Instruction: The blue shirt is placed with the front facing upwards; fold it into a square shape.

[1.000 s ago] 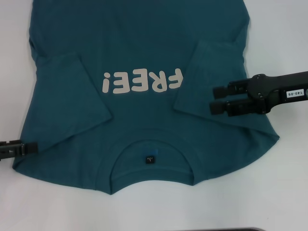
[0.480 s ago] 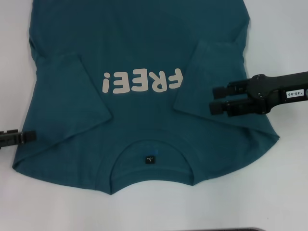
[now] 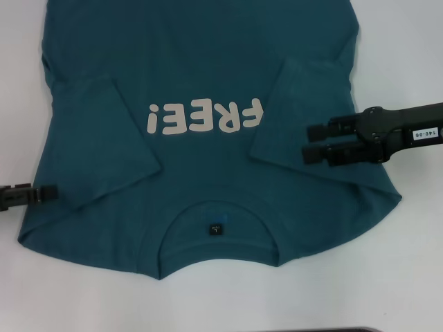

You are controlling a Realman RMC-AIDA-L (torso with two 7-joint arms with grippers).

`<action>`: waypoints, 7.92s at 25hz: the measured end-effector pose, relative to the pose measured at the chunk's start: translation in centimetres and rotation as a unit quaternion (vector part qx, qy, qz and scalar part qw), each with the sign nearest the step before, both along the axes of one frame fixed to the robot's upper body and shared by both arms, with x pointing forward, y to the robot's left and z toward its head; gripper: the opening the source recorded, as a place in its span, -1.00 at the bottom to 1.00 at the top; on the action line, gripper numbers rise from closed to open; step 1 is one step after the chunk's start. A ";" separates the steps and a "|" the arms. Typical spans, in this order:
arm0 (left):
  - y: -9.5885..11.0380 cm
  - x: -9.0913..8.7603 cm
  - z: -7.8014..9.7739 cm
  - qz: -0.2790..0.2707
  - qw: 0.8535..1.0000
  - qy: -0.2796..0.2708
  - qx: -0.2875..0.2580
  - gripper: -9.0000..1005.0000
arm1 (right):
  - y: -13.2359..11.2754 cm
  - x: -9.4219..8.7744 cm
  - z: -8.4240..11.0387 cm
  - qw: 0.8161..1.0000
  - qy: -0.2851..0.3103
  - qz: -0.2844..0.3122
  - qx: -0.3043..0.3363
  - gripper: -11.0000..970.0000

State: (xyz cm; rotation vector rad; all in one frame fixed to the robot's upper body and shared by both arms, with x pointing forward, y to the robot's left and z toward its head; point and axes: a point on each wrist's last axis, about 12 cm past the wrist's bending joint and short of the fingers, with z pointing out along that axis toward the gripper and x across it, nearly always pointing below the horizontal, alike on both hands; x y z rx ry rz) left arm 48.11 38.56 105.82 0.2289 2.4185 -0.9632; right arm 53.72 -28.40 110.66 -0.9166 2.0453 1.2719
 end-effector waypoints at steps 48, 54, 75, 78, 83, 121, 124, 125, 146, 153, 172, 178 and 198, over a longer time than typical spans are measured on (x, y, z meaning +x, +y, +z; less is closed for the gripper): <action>0.2 -0.4 0.2 -0.011 1.000 0.019 0.001 0.74 | -0.2 0.1 0.1 1.000 0.005 -0.002 -0.001 0.45; -0.2 -0.8 0.4 -0.033 0.999 0.023 -0.013 0.74 | -0.2 0.1 0.1 1.000 0.004 -0.002 -0.002 0.45; 0.0 -0.4 1.1 -0.029 0.999 0.017 0.005 0.74 | -0.3 0.1 0.1 1.000 0.006 -0.003 -0.002 0.45; 0.1 -0.3 1.1 -0.024 0.999 0.020 0.007 0.74 | -0.3 0.1 0.1 1.000 0.005 -0.003 -0.001 0.45; 0.4 -0.1 1.2 -0.019 0.999 0.031 0.018 0.74 | -0.2 0.2 0.2 1.000 0.004 -0.003 -0.002 0.45; -1.4 0.2 2.3 -0.094 0.994 0.058 0.001 0.74 | -0.3 0.5 0.5 1.000 0.002 -0.008 -0.002 0.45; -1.5 0.4 2.4 -0.095 0.994 0.058 0.004 0.74 | -0.2 0.6 0.5 1.000 0.002 -0.008 -0.002 0.45; -1.5 0.4 2.3 -0.095 0.994 0.060 0.006 0.74 | -0.2 0.6 0.5 1.000 0.003 -0.008 -0.003 0.45; -0.2 -0.9 1.5 -0.073 0.994 0.081 0.026 0.74 | -0.2 0.5 0.4 1.000 0.005 -0.007 -0.001 0.45; -0.3 -1.0 1.2 -0.073 0.993 0.087 0.030 0.74 | -0.2 0.5 0.5 1.000 0.005 -0.006 0.001 0.45; -2.8 0.6 2.1 -0.119 0.991 0.064 0.007 0.74 | -0.2 0.5 0.6 1.000 0.004 -0.006 0.001 0.45; -2.7 1.0 2.2 -0.116 0.991 0.062 0.015 0.74 | -0.2 0.6 0.6 1.000 0.003 -0.007 0.000 0.45; -0.4 -0.9 1.5 -0.076 0.993 0.078 0.034 0.74 | -0.1 0.6 0.6 1.000 0.004 -0.005 0.001 0.45</action>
